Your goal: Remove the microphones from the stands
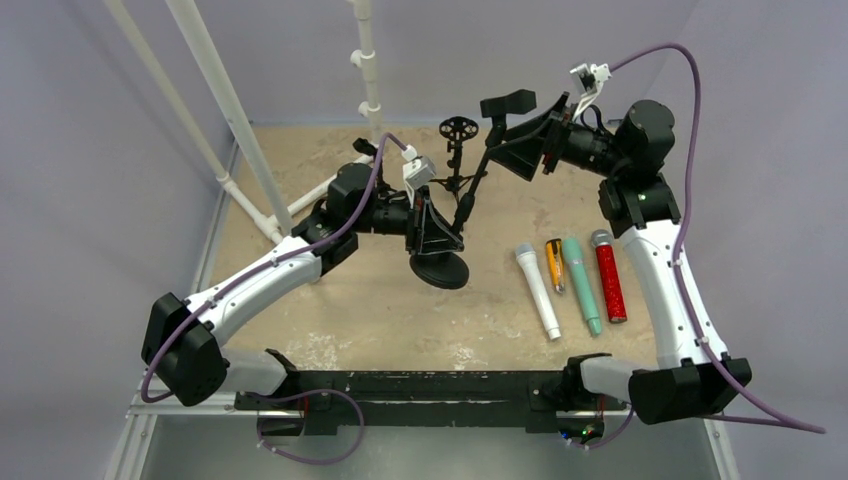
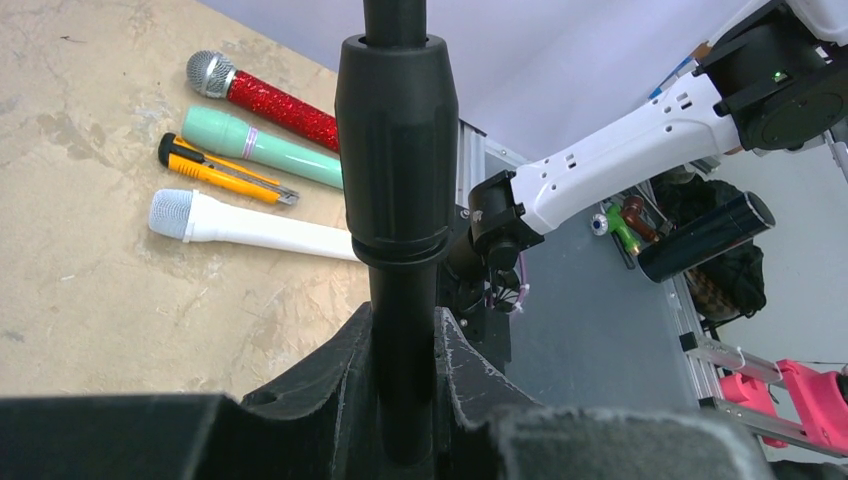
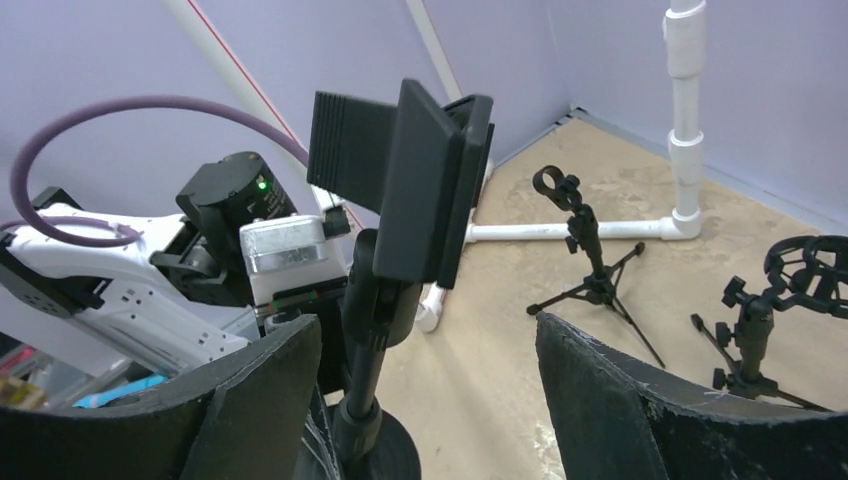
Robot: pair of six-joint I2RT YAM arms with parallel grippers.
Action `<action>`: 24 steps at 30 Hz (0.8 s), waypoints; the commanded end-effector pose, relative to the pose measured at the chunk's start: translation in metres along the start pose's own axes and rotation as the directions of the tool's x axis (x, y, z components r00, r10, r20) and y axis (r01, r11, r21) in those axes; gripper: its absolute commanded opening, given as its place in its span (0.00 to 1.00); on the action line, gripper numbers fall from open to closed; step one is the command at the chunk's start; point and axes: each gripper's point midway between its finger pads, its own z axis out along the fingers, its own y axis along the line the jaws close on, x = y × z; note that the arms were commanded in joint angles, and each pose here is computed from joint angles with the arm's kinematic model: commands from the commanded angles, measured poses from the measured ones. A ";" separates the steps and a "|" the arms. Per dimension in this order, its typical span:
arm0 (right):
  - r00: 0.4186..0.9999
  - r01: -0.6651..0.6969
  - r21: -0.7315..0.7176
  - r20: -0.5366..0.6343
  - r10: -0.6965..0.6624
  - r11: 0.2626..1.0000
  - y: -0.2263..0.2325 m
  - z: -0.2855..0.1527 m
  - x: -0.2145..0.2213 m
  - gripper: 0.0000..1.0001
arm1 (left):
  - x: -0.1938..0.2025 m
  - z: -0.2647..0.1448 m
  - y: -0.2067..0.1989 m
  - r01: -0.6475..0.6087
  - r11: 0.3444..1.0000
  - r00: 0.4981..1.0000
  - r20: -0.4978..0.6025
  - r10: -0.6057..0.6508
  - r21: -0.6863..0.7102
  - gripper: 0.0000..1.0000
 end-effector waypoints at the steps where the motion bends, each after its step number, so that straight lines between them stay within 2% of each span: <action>1: 0.998 0.027 -0.083 0.063 -0.022 0.996 0.025 0.000 -0.031 0.78 | -0.021 -0.001 -0.016 -0.096 0.993 0.994 0.060 0.092 0.062 0.00; 5: 0.998 0.020 -0.095 0.069 -0.013 0.995 0.024 0.002 -0.035 0.78 | -0.018 0.000 -0.013 -0.086 0.994 0.995 0.051 0.082 0.064 0.00; 12: 0.998 -0.013 -0.119 0.064 0.020 0.993 0.018 0.009 -0.033 0.67 | -0.012 0.003 -0.010 -0.074 0.995 0.997 0.040 0.072 0.064 0.00; 15: 0.998 -0.019 -0.122 0.060 0.026 0.992 0.015 0.010 -0.030 0.55 | -0.013 0.003 -0.010 -0.075 0.995 0.997 0.041 0.073 0.065 0.00; 24: 0.998 -0.027 -0.120 0.059 0.034 0.992 0.009 0.010 -0.021 0.08 | -0.014 0.004 -0.008 -0.074 0.996 0.996 0.044 0.072 0.059 0.00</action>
